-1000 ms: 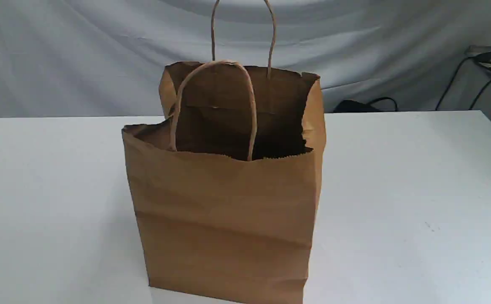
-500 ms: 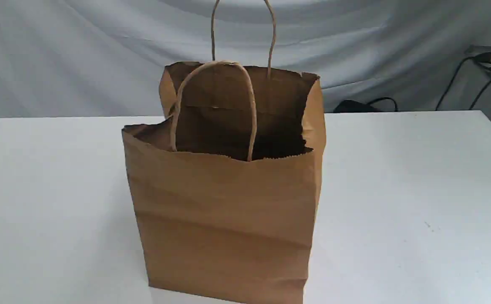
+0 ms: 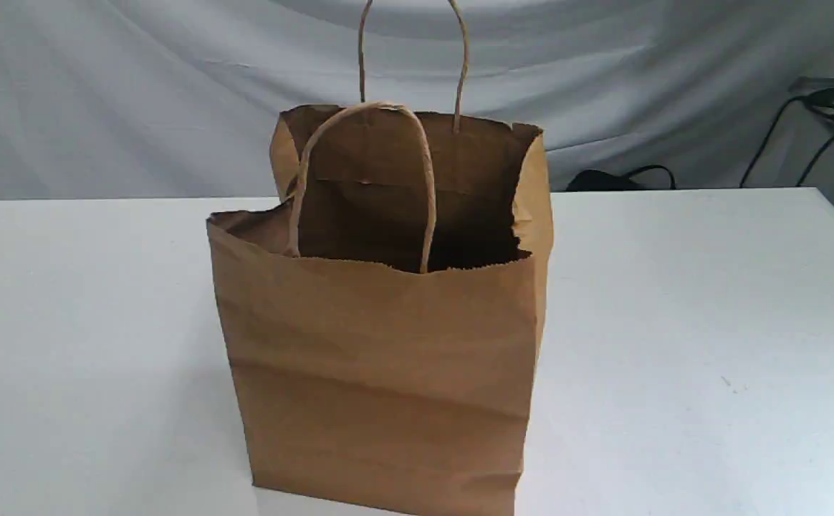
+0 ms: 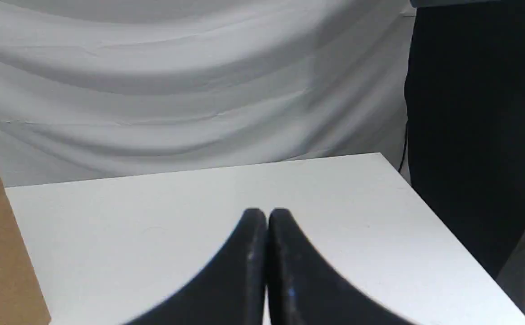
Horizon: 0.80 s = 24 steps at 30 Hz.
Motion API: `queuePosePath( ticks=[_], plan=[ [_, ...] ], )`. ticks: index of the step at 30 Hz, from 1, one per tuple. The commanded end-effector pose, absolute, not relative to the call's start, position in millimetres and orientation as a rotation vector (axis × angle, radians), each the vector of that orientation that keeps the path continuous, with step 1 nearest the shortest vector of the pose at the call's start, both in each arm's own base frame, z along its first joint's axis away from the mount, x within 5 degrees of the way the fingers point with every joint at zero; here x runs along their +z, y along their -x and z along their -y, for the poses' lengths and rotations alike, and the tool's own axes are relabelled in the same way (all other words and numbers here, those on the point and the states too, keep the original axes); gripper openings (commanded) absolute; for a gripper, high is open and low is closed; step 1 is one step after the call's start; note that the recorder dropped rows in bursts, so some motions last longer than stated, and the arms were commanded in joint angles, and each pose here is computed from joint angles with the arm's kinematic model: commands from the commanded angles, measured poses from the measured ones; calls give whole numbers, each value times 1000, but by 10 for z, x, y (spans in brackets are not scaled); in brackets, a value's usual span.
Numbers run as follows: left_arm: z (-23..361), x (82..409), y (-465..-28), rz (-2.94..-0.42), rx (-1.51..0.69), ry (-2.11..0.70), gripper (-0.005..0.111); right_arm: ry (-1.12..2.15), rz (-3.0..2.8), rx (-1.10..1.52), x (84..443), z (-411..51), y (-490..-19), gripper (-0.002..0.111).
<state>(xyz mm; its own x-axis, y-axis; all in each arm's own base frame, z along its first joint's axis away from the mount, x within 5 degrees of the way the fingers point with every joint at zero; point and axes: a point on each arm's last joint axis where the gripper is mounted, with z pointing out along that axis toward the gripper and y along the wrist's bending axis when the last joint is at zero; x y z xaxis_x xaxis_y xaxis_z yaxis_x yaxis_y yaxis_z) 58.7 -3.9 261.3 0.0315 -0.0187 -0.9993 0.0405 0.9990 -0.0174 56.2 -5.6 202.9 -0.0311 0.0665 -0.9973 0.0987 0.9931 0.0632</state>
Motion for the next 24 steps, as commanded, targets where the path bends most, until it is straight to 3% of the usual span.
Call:
queuePosePath(
  ticks=[1,9,24],
  plan=[
    [31,2472,-611,-1562,-21,-25,0,-132,-1605,-30,2017,58,-561,0],
    [8,2090,-578,-1544,40,-45,0,-132,-1605,-30,2017,58,-561,0],
    [-4,1951,-560,-1683,106,-46,0,-132,-1601,-30,2020,58,-561,0]
  ],
)
